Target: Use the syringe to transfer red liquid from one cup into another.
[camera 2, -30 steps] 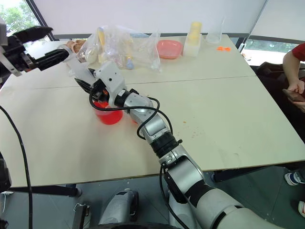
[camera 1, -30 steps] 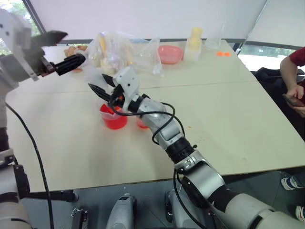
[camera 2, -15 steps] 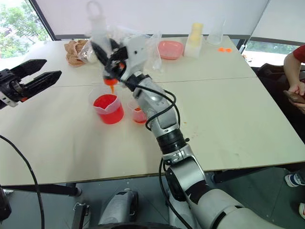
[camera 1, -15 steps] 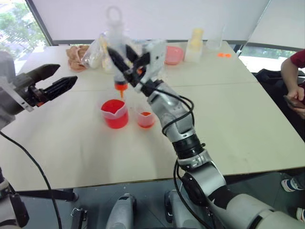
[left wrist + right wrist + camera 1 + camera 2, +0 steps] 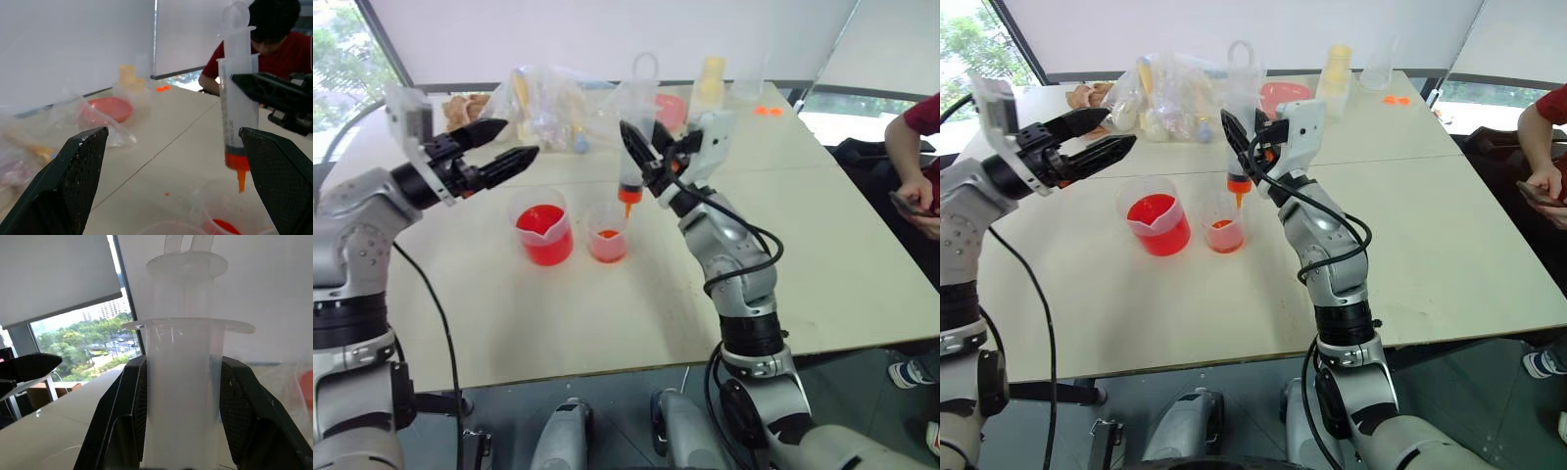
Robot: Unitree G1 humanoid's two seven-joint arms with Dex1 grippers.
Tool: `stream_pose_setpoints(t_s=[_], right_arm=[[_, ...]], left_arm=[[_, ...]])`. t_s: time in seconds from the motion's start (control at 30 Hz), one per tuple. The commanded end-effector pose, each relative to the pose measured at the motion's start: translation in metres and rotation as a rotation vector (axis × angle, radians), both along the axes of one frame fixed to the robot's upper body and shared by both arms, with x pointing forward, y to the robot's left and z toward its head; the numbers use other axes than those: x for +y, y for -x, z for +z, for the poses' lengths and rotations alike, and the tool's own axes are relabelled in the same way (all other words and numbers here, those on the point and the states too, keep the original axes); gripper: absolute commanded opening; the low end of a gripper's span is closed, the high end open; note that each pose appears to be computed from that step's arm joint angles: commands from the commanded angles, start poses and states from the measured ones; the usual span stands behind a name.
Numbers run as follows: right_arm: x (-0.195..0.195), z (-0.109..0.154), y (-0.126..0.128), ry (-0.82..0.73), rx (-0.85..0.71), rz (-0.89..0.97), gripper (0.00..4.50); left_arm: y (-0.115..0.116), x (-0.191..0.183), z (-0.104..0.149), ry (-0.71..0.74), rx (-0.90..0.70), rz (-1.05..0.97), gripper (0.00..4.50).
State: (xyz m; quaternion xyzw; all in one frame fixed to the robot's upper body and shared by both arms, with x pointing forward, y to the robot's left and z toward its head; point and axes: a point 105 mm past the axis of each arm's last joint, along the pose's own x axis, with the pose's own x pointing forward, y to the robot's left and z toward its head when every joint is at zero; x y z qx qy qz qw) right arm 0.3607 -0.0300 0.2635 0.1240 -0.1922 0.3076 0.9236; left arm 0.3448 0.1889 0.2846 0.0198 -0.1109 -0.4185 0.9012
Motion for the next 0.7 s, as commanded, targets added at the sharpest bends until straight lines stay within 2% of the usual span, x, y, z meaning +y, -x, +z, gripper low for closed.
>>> stream_pose_setpoints(t_s=[0.03, 0.23, 0.4, 0.7], right_arm=[[0.004, 0.012, 0.007, -0.026, -0.064, -0.004, 1.52], [0.011, 0.014, 0.005, -0.041, -0.072, -0.005, 1.52], [0.019, 0.013, 0.009, -0.036, -0.085, 0.014, 1.52], [0.026, 0.009, 0.012, -0.010, -0.104, 0.020, 1.52]], left_arm=[[0.001, -0.008, 0.025, -0.007, -0.100, -0.026, 4.49], [-0.002, -0.033, 0.052, -0.045, -0.204, -0.093, 4.49], [-0.014, -0.054, 0.076, -0.048, -0.314, -0.088, 4.49], [-0.031, -0.082, 0.073, -0.108, -0.357, -0.127, 4.49]])
